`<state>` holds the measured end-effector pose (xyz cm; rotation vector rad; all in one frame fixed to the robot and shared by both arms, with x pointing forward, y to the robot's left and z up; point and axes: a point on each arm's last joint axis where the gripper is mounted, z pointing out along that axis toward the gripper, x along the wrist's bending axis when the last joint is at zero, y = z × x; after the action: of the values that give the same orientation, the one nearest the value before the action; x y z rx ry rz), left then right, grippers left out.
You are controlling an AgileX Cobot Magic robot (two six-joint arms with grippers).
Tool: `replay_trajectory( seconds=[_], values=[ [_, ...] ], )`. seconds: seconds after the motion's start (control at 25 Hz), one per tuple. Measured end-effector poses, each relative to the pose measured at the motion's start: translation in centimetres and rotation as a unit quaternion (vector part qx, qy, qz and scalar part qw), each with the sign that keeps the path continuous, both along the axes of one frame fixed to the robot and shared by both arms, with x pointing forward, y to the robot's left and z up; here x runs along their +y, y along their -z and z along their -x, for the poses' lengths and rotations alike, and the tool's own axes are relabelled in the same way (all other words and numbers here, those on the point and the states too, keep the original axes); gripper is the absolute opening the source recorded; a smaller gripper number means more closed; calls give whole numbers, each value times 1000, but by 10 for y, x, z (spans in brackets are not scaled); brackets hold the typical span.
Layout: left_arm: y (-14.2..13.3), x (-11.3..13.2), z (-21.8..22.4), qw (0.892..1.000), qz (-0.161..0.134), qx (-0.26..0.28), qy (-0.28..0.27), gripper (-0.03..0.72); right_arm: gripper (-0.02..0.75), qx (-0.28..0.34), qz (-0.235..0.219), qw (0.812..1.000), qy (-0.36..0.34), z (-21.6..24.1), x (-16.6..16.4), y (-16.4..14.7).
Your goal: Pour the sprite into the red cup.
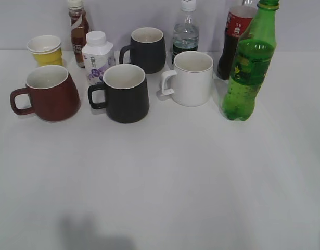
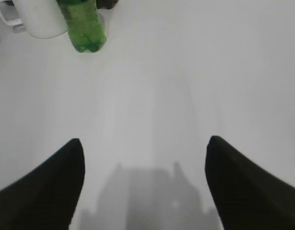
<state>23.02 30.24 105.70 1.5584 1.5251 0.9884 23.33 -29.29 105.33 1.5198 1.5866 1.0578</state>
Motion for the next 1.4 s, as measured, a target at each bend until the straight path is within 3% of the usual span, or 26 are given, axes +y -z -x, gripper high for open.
replay_trajectory(
  seconds=[1.4],
  values=[
    [0, 0, 0, 1000, 0, 0, 0, 239, 586, 0, 0, 1000, 0, 0, 0, 0]
  ],
)
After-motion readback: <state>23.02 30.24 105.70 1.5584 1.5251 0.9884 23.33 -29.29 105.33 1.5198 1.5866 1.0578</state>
